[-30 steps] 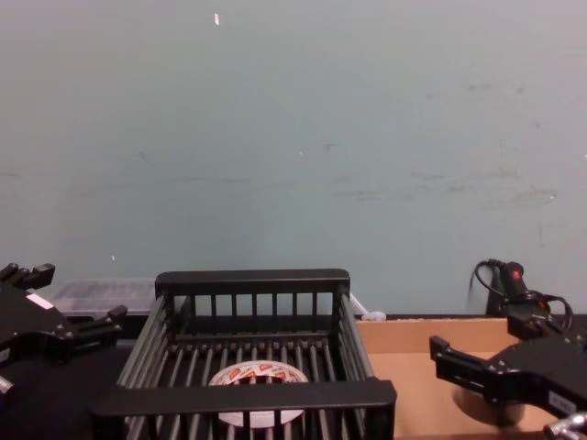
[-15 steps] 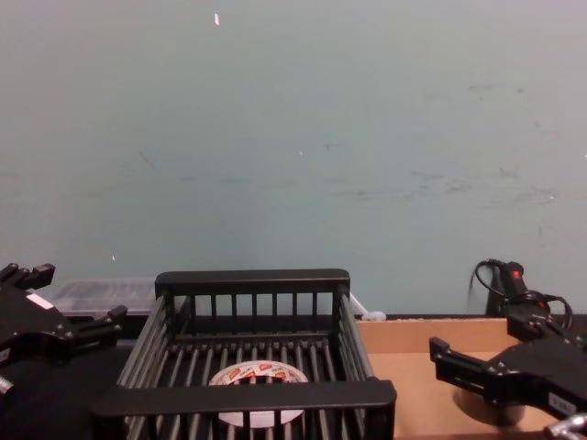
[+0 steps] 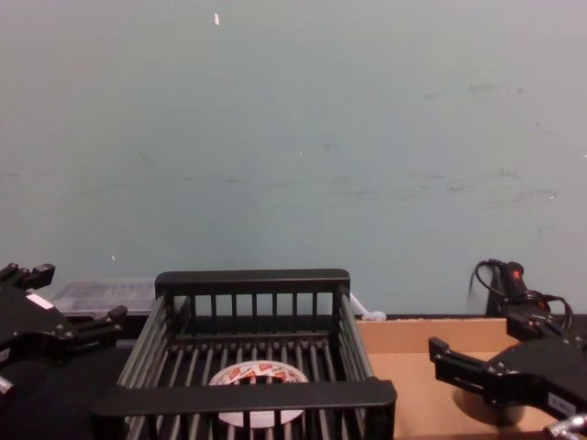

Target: Pick up the white tape and place it into the black box , Pick up the silver tape and place it into the brown box.

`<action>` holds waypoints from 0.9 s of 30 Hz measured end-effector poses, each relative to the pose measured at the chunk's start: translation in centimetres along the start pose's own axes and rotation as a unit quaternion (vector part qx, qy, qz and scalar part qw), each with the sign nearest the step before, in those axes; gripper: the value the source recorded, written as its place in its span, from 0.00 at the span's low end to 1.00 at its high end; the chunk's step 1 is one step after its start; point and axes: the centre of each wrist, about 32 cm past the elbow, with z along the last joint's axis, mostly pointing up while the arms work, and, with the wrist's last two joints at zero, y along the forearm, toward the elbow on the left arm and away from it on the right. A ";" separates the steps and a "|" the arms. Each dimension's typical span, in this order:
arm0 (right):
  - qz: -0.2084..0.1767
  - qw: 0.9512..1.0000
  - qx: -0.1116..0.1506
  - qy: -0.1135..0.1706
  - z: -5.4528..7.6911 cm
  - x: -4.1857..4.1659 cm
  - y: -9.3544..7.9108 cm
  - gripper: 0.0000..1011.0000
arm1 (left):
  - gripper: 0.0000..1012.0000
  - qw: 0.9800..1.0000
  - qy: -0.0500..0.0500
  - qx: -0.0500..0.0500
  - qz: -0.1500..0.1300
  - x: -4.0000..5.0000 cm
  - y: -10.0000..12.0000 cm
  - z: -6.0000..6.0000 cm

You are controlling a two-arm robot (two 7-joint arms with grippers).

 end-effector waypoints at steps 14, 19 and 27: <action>0.000 1.000 0.000 0.000 0.0 0.01 0.0 0.99 | 0.99 1.000 0.000 0.000 0.000 0.00 0.0 0.0; 0.000 1.000 0.000 0.000 0.0 0.01 0.0 0.99 | 0.99 1.000 0.000 0.000 0.000 0.00 0.0 0.0; 0.000 1.000 0.000 0.000 0.0 0.01 0.0 0.99 | 0.99 1.000 0.000 0.000 0.000 0.00 0.0 0.0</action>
